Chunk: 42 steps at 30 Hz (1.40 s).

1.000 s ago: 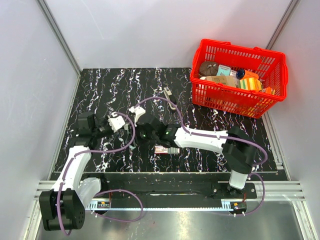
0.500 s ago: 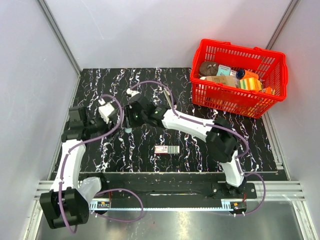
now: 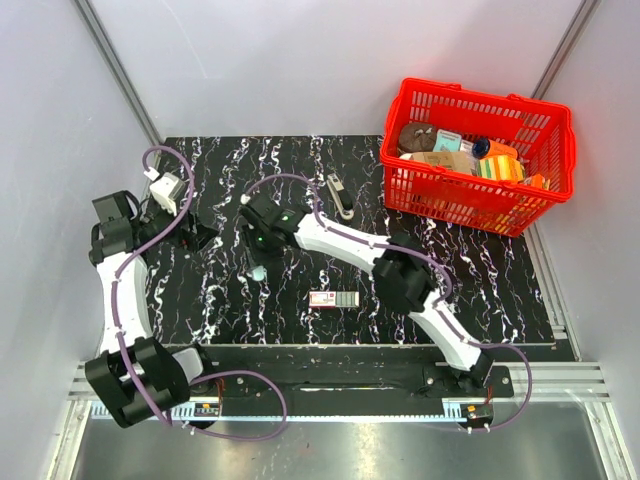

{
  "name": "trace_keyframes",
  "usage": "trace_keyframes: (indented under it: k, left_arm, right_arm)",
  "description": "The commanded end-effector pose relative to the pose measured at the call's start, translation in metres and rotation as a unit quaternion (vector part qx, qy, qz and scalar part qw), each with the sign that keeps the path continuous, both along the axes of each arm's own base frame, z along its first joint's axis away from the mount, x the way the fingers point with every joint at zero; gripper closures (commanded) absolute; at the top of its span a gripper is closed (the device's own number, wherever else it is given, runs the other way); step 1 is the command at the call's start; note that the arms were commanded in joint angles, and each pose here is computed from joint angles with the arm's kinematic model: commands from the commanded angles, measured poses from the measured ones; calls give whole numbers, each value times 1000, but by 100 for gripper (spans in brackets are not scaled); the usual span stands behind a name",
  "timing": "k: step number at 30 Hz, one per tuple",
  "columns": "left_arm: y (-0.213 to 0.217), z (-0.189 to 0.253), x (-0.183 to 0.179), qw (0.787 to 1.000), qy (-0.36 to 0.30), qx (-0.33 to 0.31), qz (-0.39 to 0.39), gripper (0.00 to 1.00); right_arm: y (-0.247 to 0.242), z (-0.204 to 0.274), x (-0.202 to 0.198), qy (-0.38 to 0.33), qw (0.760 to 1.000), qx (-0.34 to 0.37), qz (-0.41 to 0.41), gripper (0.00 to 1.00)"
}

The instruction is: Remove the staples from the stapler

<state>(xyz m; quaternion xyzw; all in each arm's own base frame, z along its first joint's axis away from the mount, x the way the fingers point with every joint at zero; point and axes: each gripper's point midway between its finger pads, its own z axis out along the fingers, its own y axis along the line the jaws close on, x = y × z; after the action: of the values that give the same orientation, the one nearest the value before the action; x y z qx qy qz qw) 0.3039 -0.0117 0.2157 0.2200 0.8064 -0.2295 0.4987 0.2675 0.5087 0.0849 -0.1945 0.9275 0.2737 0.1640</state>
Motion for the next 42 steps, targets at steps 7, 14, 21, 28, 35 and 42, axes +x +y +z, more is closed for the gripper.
trace_keyframes:
  k: [7, 14, 21, 28, 35, 42]
  left_arm:
    - [-2, 9, -2, 999, -27, -6, 17, 13]
    - [-3, 5, -6, 999, -28, -2, 15, 12]
    - [-2, 0, -4, 1000, -19, -5, 17, 12]
    - [0, -6, -4, 1000, -17, 4, 20, 11]
    - [1, -7, -3, 1000, -19, 9, 22, 11]
    - [3, -5, -4, 999, -27, 18, 25, 11]
  right_arm:
    - [24, -42, 27, 52, 998, -23, -13, 95]
    - [33, -49, 35, 69, 997, 9, -20, 63]
    - [43, -10, 40, 48, 997, 54, -8, 20]
    - [28, 15, 45, 28, 998, 47, -12, 16]
    - [12, 18, 44, 15, 1000, 15, -14, 19]
    - [30, 19, 35, 29, 999, 45, 1, 21]
